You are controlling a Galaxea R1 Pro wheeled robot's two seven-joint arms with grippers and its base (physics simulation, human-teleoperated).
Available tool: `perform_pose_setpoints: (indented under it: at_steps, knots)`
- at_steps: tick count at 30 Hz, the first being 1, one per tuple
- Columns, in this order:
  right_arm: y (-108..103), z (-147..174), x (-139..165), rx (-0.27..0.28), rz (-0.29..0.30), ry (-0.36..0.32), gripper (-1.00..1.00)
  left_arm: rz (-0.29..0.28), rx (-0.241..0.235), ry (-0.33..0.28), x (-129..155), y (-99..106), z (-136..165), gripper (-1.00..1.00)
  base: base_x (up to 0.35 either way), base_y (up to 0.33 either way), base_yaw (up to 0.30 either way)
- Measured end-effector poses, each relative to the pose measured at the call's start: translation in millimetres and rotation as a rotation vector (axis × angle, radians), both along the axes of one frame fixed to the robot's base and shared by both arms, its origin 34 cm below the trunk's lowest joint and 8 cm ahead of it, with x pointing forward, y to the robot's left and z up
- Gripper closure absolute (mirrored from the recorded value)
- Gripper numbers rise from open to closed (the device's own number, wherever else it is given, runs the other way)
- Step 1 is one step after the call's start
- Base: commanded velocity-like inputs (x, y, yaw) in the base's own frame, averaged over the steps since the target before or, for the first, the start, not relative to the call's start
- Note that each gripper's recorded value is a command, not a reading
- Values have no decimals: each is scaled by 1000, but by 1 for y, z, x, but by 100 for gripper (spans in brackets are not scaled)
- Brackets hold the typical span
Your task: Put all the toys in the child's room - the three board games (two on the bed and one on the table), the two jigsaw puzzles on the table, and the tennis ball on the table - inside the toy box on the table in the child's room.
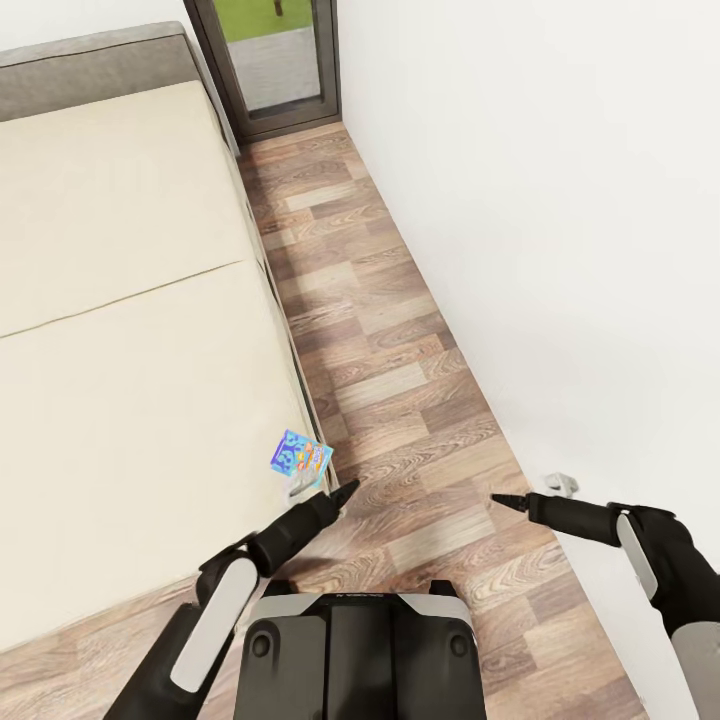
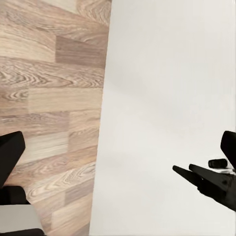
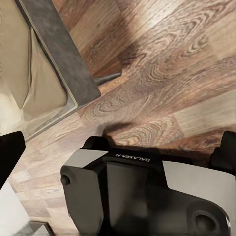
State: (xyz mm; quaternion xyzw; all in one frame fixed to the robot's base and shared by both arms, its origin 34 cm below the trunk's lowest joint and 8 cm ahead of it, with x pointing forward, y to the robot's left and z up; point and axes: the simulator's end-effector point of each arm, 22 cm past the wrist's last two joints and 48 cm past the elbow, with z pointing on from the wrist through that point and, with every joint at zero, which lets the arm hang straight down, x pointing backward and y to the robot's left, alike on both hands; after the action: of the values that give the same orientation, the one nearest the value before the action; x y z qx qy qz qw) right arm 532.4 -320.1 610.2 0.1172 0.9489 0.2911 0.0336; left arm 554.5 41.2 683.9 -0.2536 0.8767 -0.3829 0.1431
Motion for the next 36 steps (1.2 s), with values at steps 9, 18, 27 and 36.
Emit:
perform_pose_setpoints:
  at_steps: [9,18,27,36]
  knots:
    - [34,0,7,52,18,35,-100,6,-31,-21,-5,3,32,-100,0,0,0]
    - [64,4,22,101,19,30,-100,-12,-17,36,-16,12,32,-100,0,0,0]
    - [85,8,26,146,7,55,-100,-50,57,129,-32,23,18,-100,0,0,0]
    - [89,13,32,156,7,51,-100,-66,88,164,-38,26,13,-100,0,0,0]
